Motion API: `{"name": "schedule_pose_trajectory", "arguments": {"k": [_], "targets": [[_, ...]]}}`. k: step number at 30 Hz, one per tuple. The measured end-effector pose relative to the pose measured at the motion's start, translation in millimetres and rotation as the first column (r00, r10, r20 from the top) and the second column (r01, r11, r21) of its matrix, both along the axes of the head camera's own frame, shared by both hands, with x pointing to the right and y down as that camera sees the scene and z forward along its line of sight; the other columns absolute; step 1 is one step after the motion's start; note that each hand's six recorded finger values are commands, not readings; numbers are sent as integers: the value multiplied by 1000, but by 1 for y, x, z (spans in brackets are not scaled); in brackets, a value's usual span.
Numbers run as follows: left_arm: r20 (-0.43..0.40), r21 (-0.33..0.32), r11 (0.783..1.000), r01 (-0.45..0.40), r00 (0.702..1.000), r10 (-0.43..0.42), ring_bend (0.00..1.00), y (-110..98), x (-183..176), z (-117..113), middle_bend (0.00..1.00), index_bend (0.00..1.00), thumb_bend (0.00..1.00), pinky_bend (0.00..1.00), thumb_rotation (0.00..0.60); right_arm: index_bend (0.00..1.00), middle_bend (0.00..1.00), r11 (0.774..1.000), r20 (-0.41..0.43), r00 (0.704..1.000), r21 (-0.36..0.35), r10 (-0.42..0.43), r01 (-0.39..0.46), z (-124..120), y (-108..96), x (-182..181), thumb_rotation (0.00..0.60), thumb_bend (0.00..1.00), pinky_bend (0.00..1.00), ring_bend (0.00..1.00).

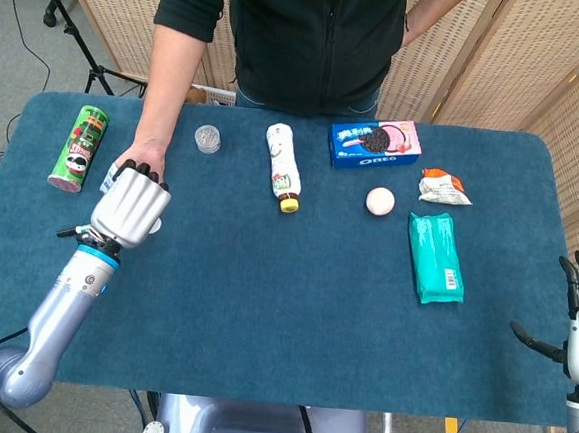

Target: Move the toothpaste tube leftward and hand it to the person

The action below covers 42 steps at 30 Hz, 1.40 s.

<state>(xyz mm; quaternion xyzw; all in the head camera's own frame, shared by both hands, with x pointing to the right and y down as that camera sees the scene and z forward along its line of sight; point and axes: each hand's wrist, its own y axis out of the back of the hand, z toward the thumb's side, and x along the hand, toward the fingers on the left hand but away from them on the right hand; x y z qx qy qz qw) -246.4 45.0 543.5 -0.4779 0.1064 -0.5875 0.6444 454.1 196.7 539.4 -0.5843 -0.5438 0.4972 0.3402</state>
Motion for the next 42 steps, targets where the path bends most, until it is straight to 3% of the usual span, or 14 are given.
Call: {"name": "schedule_pose_trajectory", "arguments": {"k": [2, 4, 6, 8, 11, 14, 17, 23, 30, 35, 38, 42], "targets": [[9, 9, 1000, 10, 1000, -11, 443, -1, 3, 3, 590, 781, 898, 546, 600, 0, 0, 1000, 1, 1000, -1, -2, 2, 0, 0, -1, 600, 0, 36, 0], [10, 14, 1000, 25, 1000, -25, 383, -3, 5, 7, 498, 758, 790, 537, 600, 0, 0, 1000, 2, 1000, -3, -2, 2, 1, 0, -1, 600, 0, 36, 0], [10, 8, 999, 47, 999, -47, 202, -4, 5, 11, 294, 639, 631, 453, 600, 0, 0, 1000, 2, 1000, -5, -2, 2, 1, 0, -1, 600, 0, 36, 0], [19, 4, 998, 67, 998, -68, 62, -4, 5, 15, 133, 515, 546, 359, 600, 0, 0, 1000, 5, 1000, -5, -1, 1, 1, 0, 0, 600, 0, 36, 0], [44, -5, 994, 106, 993, -105, 0, -4, 2, 19, 7, 352, 506, 270, 600, 0, 0, 1000, 6, 1000, -4, 1, 0, 0, 0, 0, 600, 0, 36, 0], [89, 0, 989, 147, 985, -146, 0, -4, -3, 22, 0, 160, 466, 207, 600, 0, 0, 1000, 9, 1000, -6, 1, -1, 1, 0, 0, 600, 0, 36, 0], [119, 6, 981, 193, 974, -192, 0, -5, -10, 23, 0, 63, 395, 146, 600, 0, 0, 1000, 11, 1000, -9, 1, 0, 1, 0, 0, 600, 0, 37, 0], [82, 5, 972, 234, 969, -233, 0, -11, -13, 18, 0, 0, 154, 75, 600, 0, 0, 1000, 12, 1000, -17, -5, 5, 3, 1, -2, 600, 0, 37, 0], [-93, 4, 974, 226, 970, -225, 0, -20, -12, -6, 0, 0, 125, 59, 600, 0, 0, 1000, 13, 1000, -20, -10, 10, 4, 2, -5, 600, 0, 36, 0], [-259, -4, 973, 230, 940, -223, 0, -18, -22, -31, 0, 0, 117, 46, 600, 0, 0, 1000, 16, 1000, -19, -18, 19, 3, 2, -7, 600, 0, 36, 0], [-373, -24, 971, 237, 899, -229, 0, -12, -34, -40, 0, 0, 110, 37, 600, 0, 0, 1000, 17, 1000, -13, -26, 27, 2, 3, -9, 600, 0, 36, 0], [-530, -88, 960, 264, 804, -270, 0, 4, -61, -40, 0, 0, 112, 17, 600, 0, 0, 999, 0, 999, -5, -41, 41, 1, 3, -12, 600, 0, 36, 0]]}}
